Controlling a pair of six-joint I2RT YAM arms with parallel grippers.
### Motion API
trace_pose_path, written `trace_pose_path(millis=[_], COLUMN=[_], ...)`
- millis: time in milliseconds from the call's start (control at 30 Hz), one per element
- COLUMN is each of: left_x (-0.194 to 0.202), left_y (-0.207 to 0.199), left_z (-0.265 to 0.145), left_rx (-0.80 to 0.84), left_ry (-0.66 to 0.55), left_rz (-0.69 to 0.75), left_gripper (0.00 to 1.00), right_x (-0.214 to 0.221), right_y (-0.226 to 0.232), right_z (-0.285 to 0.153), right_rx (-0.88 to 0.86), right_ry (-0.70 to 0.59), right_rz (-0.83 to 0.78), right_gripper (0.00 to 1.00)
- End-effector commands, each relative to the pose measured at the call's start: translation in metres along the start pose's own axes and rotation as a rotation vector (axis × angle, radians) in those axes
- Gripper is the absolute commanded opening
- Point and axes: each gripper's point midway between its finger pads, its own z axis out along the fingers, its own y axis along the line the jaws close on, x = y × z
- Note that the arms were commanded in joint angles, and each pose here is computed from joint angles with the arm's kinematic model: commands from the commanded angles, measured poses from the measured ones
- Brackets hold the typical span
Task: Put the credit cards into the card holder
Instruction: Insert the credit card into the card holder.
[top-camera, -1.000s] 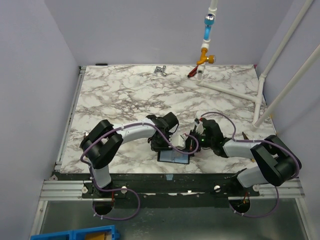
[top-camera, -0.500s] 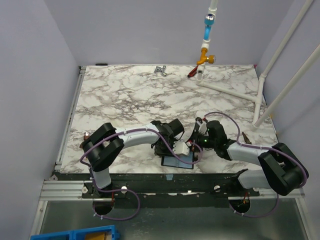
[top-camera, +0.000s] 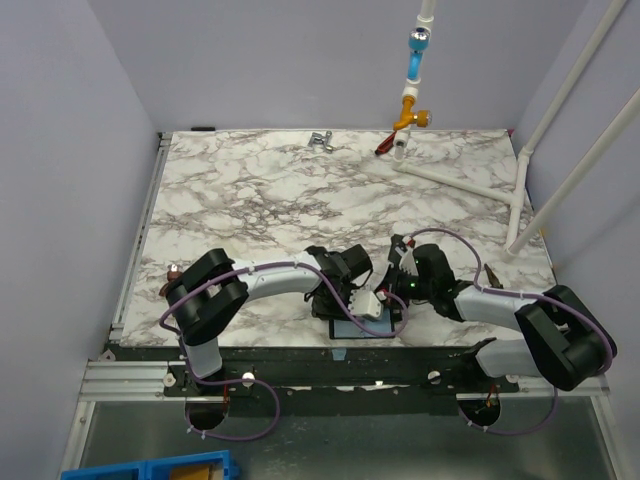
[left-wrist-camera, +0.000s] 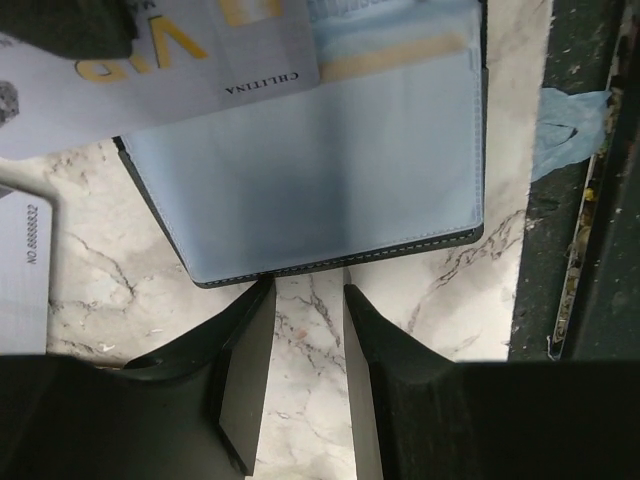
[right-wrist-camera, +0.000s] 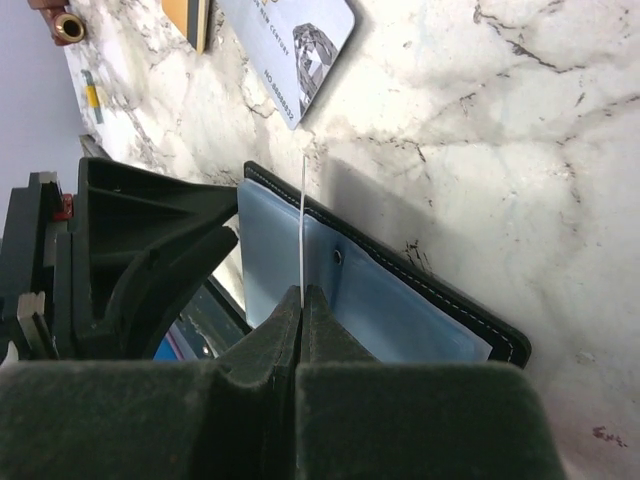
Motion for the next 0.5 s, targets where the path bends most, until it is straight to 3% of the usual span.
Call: trace_pose_path(millis=[0,467], left_x=[-0.001,0.002], left_y=[-0.029,-0.026], left_z=[0.016,-0.002], left_rx=[0.124,0.058], left_ry=[0.008,-0.014], left_rz=[0.001,-0.029], left_gripper=[0.34,0.32], right_x=[0.003,0.014], right_y=[-0.012,-0.015], right_z=[-0.005,-0.016], right_rx=[0.049,0.060], right_ry=[-0.011,-0.009], right_rz=[-0.002,0.011], right_gripper=[0.01,0.01])
